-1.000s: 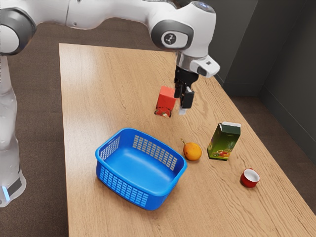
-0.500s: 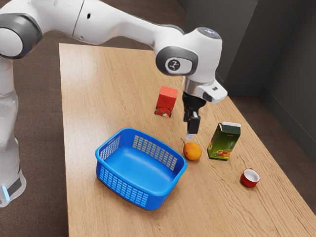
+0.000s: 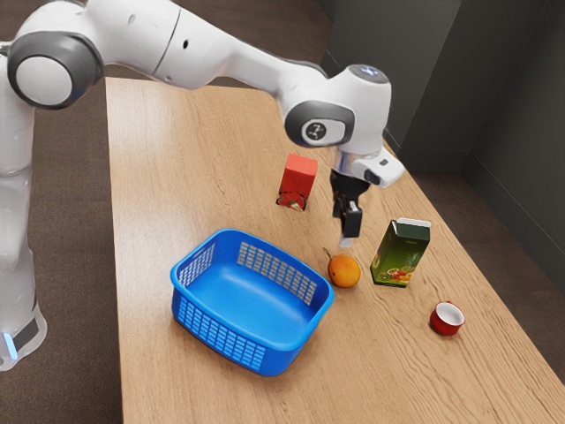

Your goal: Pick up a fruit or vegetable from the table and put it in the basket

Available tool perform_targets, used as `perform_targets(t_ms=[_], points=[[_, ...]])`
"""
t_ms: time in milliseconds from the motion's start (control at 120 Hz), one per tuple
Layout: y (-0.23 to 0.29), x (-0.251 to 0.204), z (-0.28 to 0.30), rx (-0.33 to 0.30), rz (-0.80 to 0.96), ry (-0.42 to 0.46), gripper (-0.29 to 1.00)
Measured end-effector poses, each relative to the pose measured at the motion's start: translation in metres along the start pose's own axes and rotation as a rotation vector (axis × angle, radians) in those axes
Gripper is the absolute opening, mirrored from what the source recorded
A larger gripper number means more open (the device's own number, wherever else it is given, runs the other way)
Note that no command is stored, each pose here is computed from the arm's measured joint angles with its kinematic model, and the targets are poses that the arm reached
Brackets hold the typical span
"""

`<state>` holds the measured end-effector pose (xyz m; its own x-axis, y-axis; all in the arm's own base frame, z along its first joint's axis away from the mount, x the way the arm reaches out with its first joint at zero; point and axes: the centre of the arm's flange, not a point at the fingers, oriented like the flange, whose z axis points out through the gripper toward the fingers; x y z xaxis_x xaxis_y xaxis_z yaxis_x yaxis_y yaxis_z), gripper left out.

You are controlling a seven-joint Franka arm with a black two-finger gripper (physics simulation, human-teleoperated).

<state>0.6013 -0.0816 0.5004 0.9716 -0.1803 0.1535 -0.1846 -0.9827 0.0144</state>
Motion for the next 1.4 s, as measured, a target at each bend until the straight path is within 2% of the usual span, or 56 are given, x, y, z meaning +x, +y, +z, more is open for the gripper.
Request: perform_targets(t_ms=[175,750,1400], points=[[0.016,0.003,0.003,-0.005,0.032,0.015,0.70],[0.015,0.005,0.029,-0.020,0.036,-0.020,0.70],[0.026,0.006,0.062,-0.116,0.011,-0.073,0.69]])
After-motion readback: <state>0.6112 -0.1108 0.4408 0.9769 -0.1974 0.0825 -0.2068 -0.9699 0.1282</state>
